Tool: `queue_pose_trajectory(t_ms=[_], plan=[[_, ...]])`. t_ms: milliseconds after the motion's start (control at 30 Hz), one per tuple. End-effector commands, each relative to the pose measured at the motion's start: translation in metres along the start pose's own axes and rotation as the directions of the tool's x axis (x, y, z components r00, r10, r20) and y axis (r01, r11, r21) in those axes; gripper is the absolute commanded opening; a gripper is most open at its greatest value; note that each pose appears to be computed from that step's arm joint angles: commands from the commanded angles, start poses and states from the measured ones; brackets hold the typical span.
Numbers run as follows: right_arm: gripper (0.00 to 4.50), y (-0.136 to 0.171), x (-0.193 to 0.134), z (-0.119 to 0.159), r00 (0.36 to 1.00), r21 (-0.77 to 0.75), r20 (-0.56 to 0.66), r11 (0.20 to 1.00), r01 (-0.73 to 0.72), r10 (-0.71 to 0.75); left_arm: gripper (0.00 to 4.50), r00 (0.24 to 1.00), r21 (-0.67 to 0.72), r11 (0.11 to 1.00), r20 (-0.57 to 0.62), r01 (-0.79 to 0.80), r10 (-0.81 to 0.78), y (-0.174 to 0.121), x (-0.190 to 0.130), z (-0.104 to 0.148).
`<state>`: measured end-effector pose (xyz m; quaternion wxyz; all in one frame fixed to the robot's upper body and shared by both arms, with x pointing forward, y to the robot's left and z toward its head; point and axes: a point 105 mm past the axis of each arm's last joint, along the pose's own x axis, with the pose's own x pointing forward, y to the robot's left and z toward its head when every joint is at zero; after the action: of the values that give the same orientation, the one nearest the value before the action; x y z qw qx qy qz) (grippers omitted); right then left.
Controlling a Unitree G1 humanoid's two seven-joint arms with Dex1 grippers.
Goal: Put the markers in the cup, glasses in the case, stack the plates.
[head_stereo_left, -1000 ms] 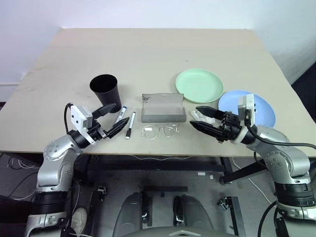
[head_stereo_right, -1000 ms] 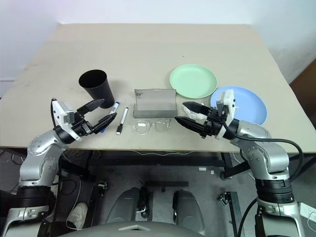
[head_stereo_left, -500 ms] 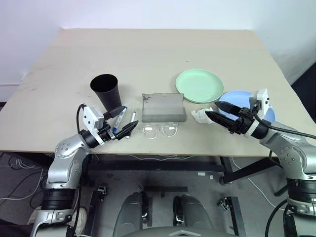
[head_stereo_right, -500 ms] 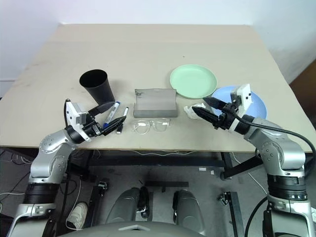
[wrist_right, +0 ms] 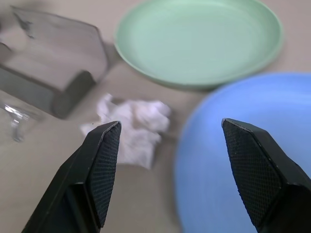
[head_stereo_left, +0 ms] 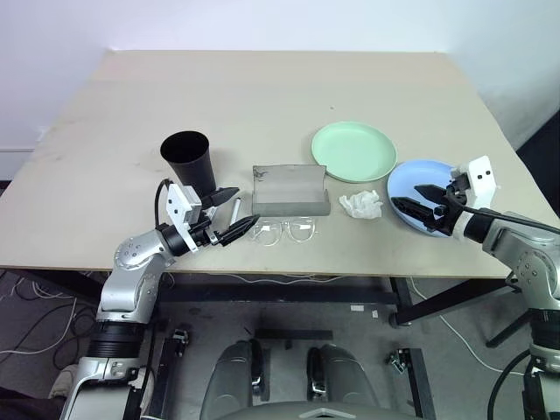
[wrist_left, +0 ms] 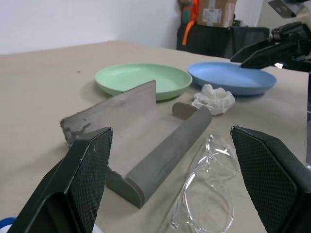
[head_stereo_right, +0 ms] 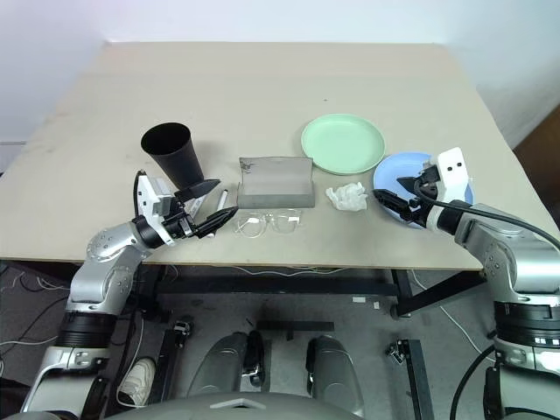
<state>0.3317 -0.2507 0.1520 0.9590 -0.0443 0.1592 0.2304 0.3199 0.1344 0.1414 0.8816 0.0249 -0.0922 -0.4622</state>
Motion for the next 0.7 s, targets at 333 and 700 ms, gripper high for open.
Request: queue_pose_trajectory(t_ms=[333, 700], plan=[[3.52, 0.0, -0.001, -0.021, 0.958, -0.123, -0.283, 0.989, -0.084, 0.046, 4.07, 0.999, 0.04, 0.999, 0.034, 0.022, -0.024, -0.004, 0.006, 0.003], [0.77, -0.009, 0.005, -0.028, 0.926, -0.13, -0.375, 0.987, -0.098, 0.043, 4.09, 0.999, 0.044, 0.999, 0.039, 0.007, -0.009, -0.003, 0.003, 0.002]])
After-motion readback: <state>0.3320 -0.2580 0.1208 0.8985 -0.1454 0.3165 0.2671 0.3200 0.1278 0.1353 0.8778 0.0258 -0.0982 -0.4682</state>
